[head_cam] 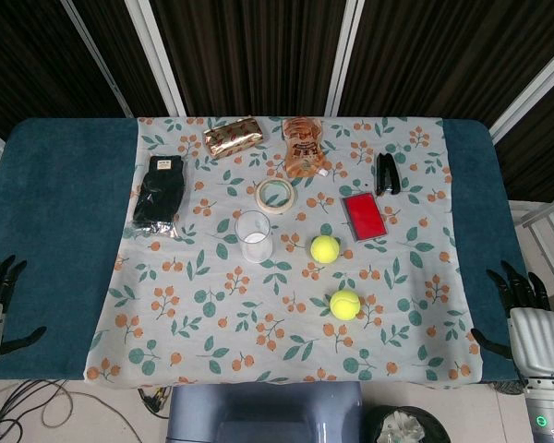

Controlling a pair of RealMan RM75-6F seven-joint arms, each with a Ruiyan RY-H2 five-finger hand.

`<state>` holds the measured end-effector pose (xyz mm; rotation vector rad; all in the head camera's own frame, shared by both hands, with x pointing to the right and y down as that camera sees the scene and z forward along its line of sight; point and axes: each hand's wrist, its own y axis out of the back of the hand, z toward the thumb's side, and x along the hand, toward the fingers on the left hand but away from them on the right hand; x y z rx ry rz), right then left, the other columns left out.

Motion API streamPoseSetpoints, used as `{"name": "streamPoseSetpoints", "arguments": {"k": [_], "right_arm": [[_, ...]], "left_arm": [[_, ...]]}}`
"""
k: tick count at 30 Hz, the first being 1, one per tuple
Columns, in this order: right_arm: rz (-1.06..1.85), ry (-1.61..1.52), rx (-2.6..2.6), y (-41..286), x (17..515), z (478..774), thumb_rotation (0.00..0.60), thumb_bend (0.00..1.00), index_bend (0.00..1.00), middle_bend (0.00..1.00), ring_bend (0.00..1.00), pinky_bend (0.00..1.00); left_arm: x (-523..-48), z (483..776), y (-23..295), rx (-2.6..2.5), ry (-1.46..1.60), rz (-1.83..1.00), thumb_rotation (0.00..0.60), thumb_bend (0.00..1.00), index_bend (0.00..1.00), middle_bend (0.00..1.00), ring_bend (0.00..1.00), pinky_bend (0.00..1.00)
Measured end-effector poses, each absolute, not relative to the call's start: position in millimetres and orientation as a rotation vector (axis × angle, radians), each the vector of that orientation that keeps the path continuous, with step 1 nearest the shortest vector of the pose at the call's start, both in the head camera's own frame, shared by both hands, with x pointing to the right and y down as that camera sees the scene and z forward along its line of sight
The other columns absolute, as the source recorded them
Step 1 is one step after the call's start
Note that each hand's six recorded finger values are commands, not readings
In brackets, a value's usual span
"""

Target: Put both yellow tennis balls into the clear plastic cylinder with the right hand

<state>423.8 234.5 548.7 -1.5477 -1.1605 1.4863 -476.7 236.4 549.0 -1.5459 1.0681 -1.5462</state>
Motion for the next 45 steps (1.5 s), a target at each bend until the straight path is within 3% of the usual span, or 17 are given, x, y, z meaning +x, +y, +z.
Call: {"name": "streamPoseSetpoints", "arguments": {"k": [28,45], "right_arm": [[1.406,-1.224,-1.741,234,411,545,0.6,0.23,0.16,0.05,0.13,0.0],[1.289,-1.015,-1.983,149,325,591,0.6,0.23,0.16,0.05,0.12,0.0]], "left_arm": [[-476,546,238,-1.524,1.072,-1.549,0.6,0.01,0.07,0.0,0.0,0.01],[-479,548,237,-1.532,1.075,-1.563,0.6,0.01,0.07,0.0,0.0,0.01]]}}
